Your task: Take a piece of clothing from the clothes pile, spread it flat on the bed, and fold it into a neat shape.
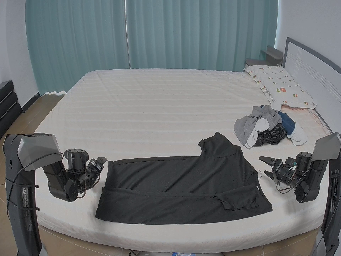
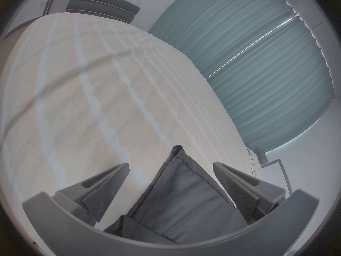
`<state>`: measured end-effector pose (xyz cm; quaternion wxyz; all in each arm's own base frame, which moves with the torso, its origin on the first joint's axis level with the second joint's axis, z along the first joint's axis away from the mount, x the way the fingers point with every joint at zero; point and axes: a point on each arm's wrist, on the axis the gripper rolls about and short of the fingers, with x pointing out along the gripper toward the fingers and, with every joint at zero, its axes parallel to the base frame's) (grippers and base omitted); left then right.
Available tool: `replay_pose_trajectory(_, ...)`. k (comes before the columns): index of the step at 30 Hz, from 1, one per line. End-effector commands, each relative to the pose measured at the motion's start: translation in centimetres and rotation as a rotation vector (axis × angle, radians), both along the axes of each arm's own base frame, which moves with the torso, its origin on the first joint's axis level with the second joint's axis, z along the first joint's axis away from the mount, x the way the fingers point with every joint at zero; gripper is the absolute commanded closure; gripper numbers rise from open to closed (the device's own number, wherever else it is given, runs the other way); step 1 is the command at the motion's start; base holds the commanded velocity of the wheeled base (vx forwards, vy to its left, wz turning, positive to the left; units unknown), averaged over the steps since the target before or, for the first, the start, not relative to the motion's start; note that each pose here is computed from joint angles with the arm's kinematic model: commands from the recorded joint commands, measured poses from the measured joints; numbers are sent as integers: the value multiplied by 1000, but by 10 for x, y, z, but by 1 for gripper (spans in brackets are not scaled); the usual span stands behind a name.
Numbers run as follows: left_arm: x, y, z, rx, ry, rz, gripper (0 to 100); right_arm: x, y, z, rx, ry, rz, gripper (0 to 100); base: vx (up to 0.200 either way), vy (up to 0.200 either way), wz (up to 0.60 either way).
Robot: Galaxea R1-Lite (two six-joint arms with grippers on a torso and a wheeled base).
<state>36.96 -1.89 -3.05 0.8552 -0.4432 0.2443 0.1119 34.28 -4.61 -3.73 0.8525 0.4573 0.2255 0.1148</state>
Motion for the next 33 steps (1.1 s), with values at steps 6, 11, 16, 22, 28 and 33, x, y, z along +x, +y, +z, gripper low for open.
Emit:
replay_pose_trajectory(6, 2, -2, 2, 2, -11, -4, 0, 0, 1, 0, -8, -8, 5, 0, 0, 0, 0)
replay_pose_trajectory(11, 13, -11, 9, 5, -51, -30, 0, 0, 1, 0, -8, -8, 5, 0, 0, 0, 0)
replay_pose_trajectory(16, 31, -16, 18, 76, -79, -69, 0, 0, 1, 0, -7, -7, 7, 0, 0, 0, 0)
replay_pose_trajectory(22, 54, -28, 2, 179, -93, -147, 0, -1, 2, -1, -7, -4, 8, 0, 0, 0, 0)
replay_pose_trajectory(28, 80, -36, -12, 181, -109, -170, 0, -2, 3, -2, -9, 1, 9, 0, 0, 0, 0)
replay_pose_trajectory(33, 83, -30, -21, 219, -84, -156, 0, -2, 3, -2, -18, -2, 12, 0, 0, 0, 0)
